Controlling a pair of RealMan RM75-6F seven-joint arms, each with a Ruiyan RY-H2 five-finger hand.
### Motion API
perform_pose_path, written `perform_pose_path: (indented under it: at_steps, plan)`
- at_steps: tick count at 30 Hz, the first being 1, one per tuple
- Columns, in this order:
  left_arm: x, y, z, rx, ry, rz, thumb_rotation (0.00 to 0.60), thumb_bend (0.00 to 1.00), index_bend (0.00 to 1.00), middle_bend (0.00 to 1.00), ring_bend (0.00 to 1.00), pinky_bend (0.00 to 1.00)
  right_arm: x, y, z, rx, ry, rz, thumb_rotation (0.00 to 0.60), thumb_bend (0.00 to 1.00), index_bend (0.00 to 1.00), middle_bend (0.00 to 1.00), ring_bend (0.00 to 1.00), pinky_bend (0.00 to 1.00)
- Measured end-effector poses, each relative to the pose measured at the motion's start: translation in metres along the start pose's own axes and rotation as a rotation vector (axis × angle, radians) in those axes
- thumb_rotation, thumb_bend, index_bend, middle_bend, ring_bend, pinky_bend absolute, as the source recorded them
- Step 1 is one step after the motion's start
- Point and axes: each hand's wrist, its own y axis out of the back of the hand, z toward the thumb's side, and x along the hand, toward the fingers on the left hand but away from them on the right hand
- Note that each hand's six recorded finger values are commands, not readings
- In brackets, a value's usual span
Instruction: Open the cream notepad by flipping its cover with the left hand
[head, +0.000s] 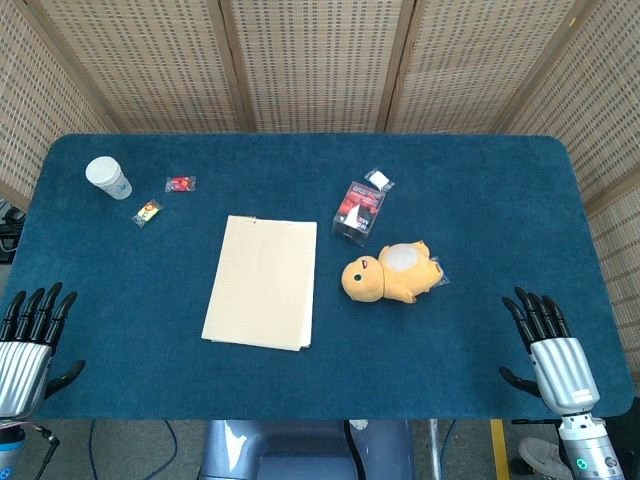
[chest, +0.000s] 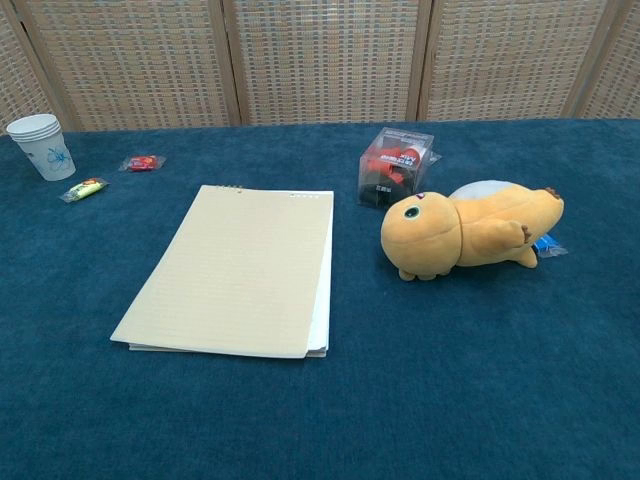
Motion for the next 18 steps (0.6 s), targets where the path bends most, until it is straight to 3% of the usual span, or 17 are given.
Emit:
perform_pose_path:
  at_steps: [18]
  plan:
    - [0.0,-0.0079,0.0061,-0.028,-0.029,-0.051,0.6,0.17,0.0,0.0,0.0,0.0,0.0005,0.0036,0.0,-0.008,-0.002,-0.01,0.6,0.0,0.0,0.0,0.0,0.0]
